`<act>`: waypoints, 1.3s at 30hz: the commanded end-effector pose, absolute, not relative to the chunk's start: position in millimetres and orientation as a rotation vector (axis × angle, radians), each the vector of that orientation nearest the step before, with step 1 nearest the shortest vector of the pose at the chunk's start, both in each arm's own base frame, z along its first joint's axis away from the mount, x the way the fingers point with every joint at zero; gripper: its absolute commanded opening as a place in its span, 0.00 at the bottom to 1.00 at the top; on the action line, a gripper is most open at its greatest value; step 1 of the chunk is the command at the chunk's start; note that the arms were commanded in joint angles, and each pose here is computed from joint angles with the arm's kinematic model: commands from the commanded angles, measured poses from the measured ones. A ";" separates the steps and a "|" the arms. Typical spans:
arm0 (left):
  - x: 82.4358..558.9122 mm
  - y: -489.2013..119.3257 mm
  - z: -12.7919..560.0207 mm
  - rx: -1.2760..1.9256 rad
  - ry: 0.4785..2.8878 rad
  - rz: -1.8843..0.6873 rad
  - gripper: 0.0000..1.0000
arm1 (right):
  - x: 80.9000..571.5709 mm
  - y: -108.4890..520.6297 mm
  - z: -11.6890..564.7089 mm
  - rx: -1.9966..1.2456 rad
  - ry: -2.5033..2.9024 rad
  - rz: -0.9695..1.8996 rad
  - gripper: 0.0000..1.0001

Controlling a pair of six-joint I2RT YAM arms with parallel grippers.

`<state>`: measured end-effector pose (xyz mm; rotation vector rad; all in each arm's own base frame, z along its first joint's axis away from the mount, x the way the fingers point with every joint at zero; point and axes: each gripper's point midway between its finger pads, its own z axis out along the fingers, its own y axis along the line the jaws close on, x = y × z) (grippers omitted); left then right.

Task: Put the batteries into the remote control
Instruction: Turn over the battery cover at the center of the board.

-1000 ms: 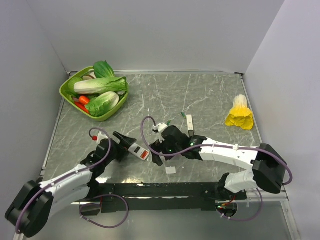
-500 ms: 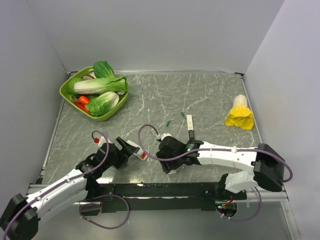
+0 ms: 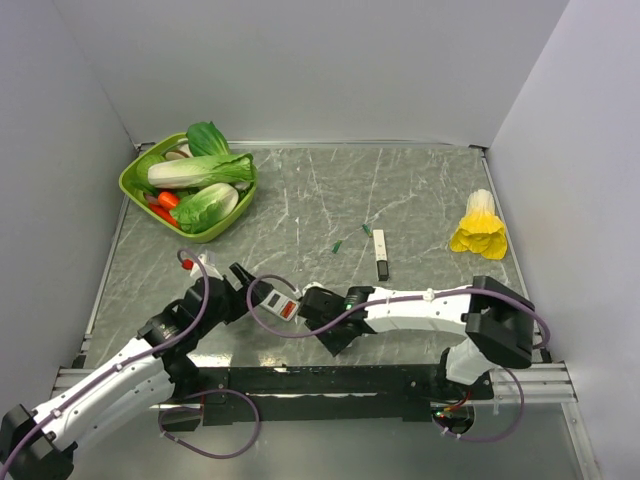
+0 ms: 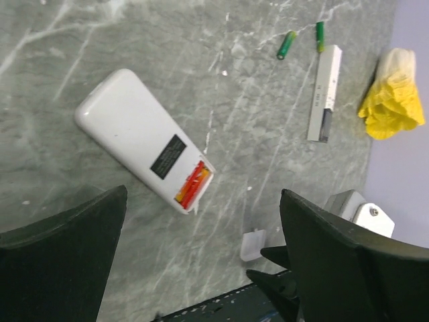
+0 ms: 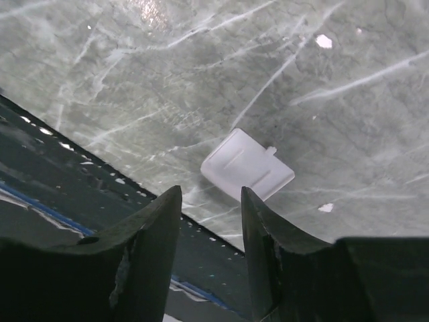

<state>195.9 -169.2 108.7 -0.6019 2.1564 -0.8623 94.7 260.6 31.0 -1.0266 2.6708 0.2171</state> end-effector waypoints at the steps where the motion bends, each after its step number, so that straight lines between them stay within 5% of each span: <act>1: 198.9 -161.9 122.7 -0.578 2.121 -0.823 0.99 | 97.1 269.1 33.2 -1.180 2.608 0.172 0.43; 17: 197.4 -157.6 123.2 -0.574 2.103 -0.819 0.99 | 97.3 262.3 17.2 -1.287 2.608 0.000 0.20; 23: 198.1 -163.5 131.9 -0.520 2.065 -0.871 0.99 | 104.2 268.0 27.7 -1.268 2.562 0.030 0.03; 39: 177.2 -207.9 202.1 -0.037 1.615 -1.279 0.99 | 126.8 311.8 169.7 -0.960 2.099 1.022 0.00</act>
